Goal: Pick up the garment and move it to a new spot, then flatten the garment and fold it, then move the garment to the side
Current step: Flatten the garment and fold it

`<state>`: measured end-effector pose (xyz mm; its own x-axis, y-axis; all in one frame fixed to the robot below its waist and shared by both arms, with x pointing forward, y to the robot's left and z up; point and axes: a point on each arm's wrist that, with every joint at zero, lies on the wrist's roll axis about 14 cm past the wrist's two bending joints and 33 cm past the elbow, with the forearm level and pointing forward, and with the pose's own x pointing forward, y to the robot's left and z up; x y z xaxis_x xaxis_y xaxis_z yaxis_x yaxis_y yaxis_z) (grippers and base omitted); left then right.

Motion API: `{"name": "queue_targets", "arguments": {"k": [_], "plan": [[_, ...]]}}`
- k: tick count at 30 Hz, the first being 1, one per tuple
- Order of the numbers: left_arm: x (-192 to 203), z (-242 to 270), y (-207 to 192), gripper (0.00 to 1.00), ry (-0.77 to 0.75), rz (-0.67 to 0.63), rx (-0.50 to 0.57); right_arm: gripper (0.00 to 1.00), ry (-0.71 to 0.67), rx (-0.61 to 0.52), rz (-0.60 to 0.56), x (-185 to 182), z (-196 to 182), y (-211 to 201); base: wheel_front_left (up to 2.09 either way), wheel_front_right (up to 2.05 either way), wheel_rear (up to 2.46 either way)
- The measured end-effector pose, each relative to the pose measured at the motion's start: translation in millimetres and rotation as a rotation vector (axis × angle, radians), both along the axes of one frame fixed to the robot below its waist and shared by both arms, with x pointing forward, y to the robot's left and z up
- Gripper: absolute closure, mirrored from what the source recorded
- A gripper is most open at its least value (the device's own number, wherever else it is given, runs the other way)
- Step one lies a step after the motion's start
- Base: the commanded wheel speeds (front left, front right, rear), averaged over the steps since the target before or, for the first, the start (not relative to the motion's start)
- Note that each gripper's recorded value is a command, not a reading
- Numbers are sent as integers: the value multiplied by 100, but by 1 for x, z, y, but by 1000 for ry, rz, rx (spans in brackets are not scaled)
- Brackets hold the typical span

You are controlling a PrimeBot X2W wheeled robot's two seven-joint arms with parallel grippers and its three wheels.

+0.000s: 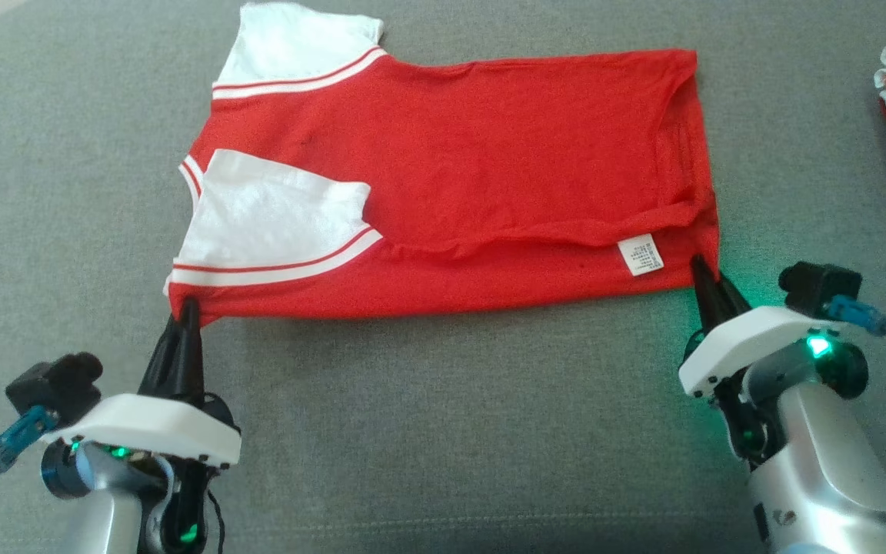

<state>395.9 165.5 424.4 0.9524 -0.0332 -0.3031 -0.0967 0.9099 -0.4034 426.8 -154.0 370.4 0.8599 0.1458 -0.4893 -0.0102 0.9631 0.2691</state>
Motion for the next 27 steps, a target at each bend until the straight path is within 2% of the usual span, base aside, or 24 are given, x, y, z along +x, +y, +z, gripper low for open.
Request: {"name": "queue_targets", "arguments": {"k": [7, 11, 20, 27], "plan": [[1, 34, 0, 100, -112, -4, 8, 100, -98, 27, -9, 9, 40, -2, 0, 0, 0], [-11, 47, -1, 100, -140, -30, 28, 100, -107, 40, -4, -9, 53, -4, 0, 0, 0], [-62, 26, -12, 100, 11, -66, 23, 100, -7, 23, -58, -71, 46, -30, 0, 0, 0], [-85, -9, -19, 100, 147, -76, -15, 100, 41, 44, -83, -85, 34, -33, 0, 0, 0]]}}
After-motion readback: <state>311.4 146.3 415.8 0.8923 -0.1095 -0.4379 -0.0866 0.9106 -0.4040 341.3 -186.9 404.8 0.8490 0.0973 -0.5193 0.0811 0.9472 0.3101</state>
